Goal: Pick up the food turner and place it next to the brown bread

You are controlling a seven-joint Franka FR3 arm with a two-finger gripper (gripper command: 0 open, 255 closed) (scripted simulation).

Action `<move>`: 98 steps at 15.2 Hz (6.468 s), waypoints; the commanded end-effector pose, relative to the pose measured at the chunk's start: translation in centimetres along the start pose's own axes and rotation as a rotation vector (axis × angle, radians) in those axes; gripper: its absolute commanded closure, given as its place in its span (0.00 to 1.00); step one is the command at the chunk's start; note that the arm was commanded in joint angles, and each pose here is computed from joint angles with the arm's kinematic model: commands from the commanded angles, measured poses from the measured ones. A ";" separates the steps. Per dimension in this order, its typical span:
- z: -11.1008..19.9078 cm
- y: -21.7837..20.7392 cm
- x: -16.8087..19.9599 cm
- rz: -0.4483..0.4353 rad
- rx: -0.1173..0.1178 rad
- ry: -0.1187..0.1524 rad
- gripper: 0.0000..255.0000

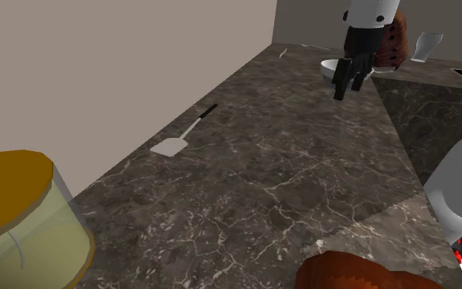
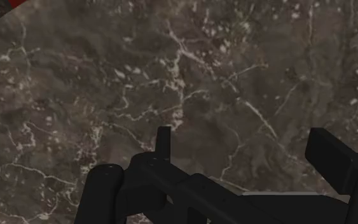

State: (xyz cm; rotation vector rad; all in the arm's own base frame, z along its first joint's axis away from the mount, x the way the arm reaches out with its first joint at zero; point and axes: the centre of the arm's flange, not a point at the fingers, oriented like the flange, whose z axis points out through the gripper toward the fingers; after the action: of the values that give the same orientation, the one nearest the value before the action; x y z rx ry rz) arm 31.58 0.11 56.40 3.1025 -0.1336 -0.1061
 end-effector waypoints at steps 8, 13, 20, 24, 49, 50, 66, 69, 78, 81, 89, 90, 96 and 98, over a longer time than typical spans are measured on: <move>0.3 -9.0 1.0 0.223 0.007 0.021 0.00; 0.5 -15.2 3.0 0.382 0.012 0.036 0.00; 0.6 -23.3 7.3 0.605 0.019 0.057 0.00; 0.6 -27.3 10.6 0.733 0.024 0.069 0.00; 4.3 -35.7 21.7 1.068 0.034 0.101 0.00; 4.3 -35.7 21.7 1.068 0.034 0.101 0.00; 1.1 -35.6 21.5 1.068 0.034 0.101 1.00; -0.5 -35.5 21.4 1.068 0.034 0.101 1.00; -5.2 -35.3 21.0 1.068 0.034 0.101 1.00; -6.8 -35.3 20.9 1.068 0.034 0.101 1.00; -11.0 -35.1 20.7 1.068 0.034 0.101 1.00; -11.5 -35.1 20.6 1.068 0.034 0.101 1.00; -13.0 -34.8 17.9 1.068 0.034 0.101 1.00; -12.8 -34.5 15.3 1.068 0.034 0.101 1.00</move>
State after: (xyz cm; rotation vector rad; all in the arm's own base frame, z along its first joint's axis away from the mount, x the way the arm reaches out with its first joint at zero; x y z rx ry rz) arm 52.02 33.44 67.12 2.6058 -1.6901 0.0866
